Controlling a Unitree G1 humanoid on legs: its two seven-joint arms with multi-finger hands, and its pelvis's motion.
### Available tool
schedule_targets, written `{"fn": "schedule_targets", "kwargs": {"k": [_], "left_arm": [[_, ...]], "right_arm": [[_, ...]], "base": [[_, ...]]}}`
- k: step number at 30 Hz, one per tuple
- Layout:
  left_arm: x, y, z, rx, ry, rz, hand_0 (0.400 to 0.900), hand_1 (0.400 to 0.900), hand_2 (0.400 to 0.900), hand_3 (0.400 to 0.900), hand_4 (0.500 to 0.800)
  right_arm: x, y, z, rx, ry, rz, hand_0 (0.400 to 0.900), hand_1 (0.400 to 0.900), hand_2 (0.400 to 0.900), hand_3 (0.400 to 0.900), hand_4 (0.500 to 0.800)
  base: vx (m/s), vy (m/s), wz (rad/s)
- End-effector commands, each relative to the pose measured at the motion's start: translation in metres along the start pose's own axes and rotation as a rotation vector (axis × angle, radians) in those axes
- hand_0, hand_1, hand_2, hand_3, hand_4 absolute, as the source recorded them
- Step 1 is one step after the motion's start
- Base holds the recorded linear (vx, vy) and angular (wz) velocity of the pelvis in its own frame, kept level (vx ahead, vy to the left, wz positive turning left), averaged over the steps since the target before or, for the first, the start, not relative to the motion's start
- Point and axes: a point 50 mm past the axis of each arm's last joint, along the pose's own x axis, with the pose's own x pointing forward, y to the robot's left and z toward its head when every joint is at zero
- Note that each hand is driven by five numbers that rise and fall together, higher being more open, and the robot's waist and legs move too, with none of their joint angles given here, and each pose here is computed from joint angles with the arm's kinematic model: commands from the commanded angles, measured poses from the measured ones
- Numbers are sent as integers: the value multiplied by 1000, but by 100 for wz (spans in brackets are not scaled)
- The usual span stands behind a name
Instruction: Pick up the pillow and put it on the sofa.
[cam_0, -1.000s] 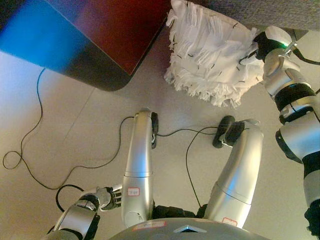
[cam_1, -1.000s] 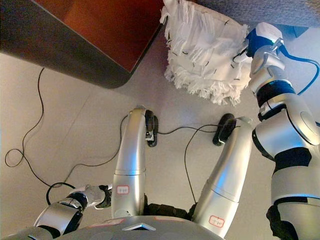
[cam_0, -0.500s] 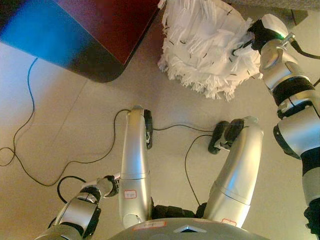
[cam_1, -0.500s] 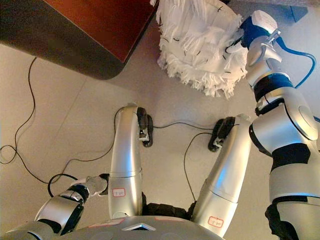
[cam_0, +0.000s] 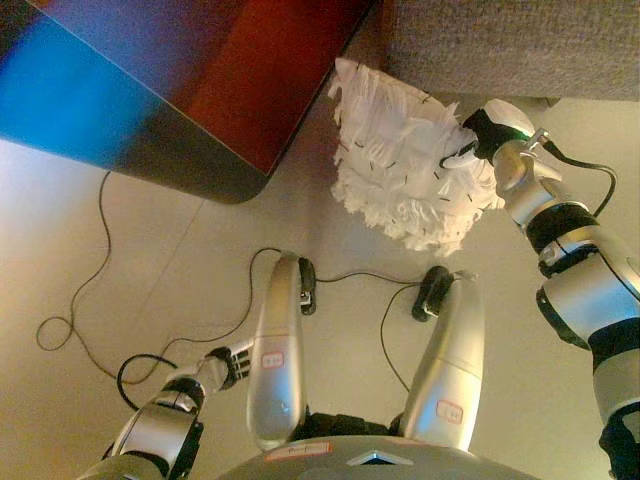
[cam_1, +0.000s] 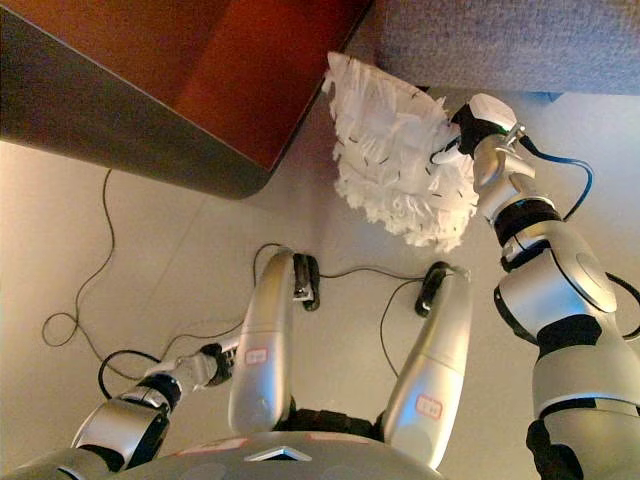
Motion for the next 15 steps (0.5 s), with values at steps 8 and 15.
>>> {"fn": "schedule_targets", "kwargs": {"k": [8,15], "left_arm": [[-1,50,-38,169,130,183,900,900,900,900,800],[-2,61,-54,146,175,206,900,900,900,900,800]], "right_arm": [[-14,-55,1,63,-162,-195,400,400,400,400,500],[-24,-40,5,40,-233,-148,400,400,400,400,500]], "base": [[189,-39,2],[212,49,-13]]}}
